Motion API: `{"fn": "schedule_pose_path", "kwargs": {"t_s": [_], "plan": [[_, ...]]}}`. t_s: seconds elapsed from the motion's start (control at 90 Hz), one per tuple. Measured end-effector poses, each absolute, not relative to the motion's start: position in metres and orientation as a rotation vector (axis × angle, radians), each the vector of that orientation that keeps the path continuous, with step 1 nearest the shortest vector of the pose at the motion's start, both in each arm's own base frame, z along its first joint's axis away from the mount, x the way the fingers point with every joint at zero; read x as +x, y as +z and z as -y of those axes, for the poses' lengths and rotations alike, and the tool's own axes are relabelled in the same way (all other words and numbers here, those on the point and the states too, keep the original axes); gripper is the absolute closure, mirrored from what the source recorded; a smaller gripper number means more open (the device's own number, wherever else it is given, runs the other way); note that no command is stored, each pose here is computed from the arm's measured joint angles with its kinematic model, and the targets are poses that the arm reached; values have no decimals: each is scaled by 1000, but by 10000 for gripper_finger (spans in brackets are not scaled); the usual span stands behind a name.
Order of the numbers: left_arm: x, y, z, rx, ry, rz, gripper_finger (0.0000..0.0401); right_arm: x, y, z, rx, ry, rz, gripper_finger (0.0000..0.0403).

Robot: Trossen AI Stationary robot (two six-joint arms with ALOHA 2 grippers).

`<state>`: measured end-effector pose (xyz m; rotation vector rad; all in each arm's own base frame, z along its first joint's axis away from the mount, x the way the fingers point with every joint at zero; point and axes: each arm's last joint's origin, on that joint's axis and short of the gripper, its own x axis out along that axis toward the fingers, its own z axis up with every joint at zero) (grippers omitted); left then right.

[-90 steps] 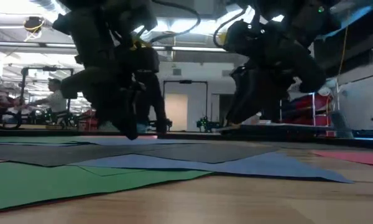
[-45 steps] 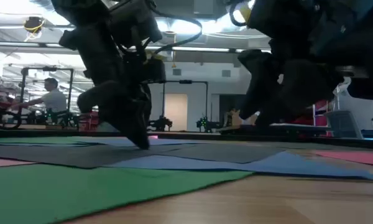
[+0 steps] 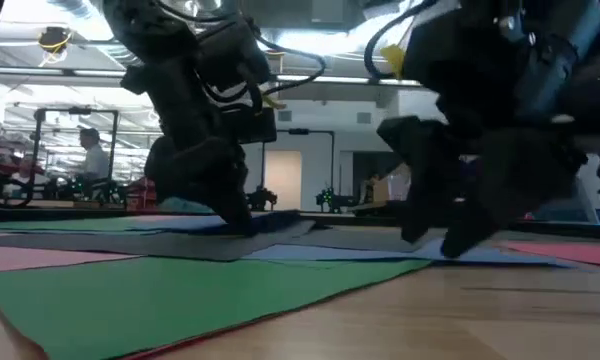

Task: Organize paper
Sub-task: Stack the black paper on top of the other black paper on the table

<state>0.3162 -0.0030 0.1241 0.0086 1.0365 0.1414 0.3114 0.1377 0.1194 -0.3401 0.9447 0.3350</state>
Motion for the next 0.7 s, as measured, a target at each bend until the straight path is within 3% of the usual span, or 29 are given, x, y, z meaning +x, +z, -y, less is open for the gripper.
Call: {"fn": "schedule_pose_path", "kwargs": {"t_s": [0.7], "plan": [[315, 123, 11, 21, 104, -1043, 401, 326, 139, -139, -381, 246, -910, 256]]}}
